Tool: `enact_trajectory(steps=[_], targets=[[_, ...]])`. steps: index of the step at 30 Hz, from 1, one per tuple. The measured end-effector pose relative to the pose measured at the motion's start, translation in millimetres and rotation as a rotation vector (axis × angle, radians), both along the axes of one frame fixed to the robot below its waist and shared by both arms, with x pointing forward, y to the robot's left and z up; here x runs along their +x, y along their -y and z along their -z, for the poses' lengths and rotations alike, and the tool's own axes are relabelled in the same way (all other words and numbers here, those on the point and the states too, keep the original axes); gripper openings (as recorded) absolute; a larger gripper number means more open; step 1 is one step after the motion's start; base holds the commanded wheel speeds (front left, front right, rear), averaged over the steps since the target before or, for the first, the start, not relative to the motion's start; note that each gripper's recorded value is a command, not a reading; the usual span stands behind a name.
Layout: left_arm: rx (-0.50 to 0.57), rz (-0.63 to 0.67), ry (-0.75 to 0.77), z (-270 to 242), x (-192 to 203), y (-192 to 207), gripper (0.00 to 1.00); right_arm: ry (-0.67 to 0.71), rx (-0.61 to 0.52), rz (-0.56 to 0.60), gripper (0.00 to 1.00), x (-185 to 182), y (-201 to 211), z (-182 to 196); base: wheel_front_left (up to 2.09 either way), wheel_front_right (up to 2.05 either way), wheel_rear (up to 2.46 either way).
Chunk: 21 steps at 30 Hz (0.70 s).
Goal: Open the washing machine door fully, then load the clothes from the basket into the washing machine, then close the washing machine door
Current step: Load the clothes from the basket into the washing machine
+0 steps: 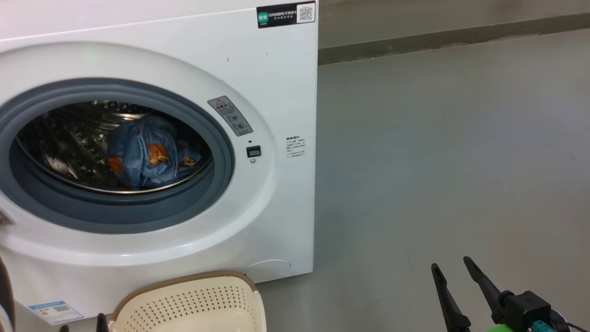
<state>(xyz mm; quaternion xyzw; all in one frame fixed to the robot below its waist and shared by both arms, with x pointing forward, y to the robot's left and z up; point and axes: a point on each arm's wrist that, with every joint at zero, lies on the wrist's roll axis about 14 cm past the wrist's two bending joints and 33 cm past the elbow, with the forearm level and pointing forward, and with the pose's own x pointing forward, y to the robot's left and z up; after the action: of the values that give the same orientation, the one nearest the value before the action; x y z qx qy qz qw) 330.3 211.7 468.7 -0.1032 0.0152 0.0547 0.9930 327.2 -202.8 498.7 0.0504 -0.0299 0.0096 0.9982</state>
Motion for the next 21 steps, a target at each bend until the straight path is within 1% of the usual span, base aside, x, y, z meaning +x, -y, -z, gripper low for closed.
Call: enact_trajectory(steps=[9, 21], targets=[[-0.003, 0.028, 0.013, -4.6, -2.8, 7.9, 1.0, 0.001, -0.003, 0.014, 1.0, -3.7, 5.0, -0.4, 0.0, 0.0, 0.0], [-0.01, 0.027, 0.032, -10.2, -5.0, 8.6, 1.0, -0.023, -0.001, 0.019, 1.0, -6.8, 6.1, 7.4, 0.0, 0.0, 0.0]])
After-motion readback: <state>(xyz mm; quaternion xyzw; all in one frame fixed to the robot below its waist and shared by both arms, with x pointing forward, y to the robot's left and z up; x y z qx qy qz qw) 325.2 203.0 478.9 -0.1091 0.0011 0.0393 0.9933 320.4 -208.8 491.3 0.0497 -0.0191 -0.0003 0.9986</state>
